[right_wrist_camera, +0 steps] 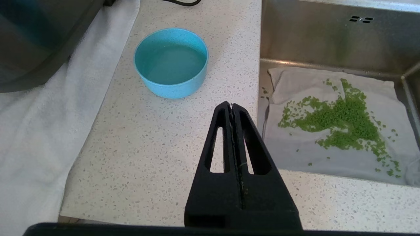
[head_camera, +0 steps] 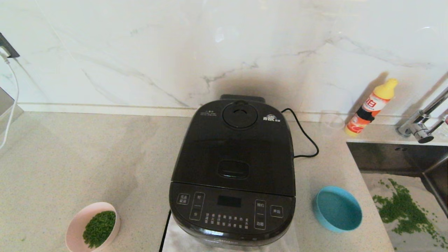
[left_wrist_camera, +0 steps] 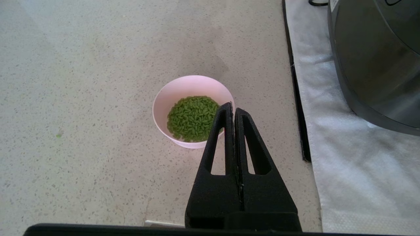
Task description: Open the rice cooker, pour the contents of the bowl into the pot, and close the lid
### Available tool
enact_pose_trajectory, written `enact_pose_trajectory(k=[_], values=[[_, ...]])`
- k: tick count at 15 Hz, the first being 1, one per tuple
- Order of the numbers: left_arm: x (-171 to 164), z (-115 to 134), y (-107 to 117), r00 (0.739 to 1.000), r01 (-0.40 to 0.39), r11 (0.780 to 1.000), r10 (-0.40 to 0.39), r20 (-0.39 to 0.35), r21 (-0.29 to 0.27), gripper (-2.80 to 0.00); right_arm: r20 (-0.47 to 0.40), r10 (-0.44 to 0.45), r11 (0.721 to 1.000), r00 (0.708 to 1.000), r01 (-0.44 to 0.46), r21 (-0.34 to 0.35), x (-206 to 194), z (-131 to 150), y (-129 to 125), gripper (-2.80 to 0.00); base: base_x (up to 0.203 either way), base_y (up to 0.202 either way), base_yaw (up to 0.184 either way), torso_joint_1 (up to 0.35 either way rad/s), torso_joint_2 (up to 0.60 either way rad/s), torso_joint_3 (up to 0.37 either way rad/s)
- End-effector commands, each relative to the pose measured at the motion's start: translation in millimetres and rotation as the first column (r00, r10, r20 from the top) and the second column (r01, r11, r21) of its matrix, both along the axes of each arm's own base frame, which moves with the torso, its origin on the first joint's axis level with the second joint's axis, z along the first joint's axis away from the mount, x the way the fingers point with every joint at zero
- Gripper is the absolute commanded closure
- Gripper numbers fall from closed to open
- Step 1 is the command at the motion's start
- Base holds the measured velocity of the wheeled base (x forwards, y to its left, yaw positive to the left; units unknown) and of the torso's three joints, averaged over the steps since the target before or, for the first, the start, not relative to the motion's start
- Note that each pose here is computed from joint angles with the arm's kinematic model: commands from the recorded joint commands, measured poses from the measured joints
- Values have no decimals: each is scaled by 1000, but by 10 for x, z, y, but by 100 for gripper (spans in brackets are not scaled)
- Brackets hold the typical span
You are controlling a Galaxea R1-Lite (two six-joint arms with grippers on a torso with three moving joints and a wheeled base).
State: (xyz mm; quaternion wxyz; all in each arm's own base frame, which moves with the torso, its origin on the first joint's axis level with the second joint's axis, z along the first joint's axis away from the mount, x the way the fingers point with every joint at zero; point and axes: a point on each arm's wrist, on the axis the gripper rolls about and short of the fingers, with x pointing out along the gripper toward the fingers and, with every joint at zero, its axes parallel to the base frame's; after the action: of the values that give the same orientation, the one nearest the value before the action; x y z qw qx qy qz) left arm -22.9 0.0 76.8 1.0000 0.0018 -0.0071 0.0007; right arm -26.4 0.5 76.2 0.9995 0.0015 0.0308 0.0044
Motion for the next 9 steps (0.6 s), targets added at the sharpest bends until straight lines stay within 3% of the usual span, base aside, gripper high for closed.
enact_pose_trajectory(k=[1,7,9], values=[[6,-26,0,1000,0,1000,0,-8,3,0,-3,0,1000,1000,0,1,2,0,0,0,0,0,0,0,0,0],[7,-26,0,1000,1,1000,-1,-10,20,0,-3,0,1000,1000,0,2,2,0,0,0,0,0,0,0,0,0],[-7,16,-2,1000,6,999,-6,-1,51,0,-3,0,1000,1000,0,1,2,0,0,0,0,0,0,0,0,0]])
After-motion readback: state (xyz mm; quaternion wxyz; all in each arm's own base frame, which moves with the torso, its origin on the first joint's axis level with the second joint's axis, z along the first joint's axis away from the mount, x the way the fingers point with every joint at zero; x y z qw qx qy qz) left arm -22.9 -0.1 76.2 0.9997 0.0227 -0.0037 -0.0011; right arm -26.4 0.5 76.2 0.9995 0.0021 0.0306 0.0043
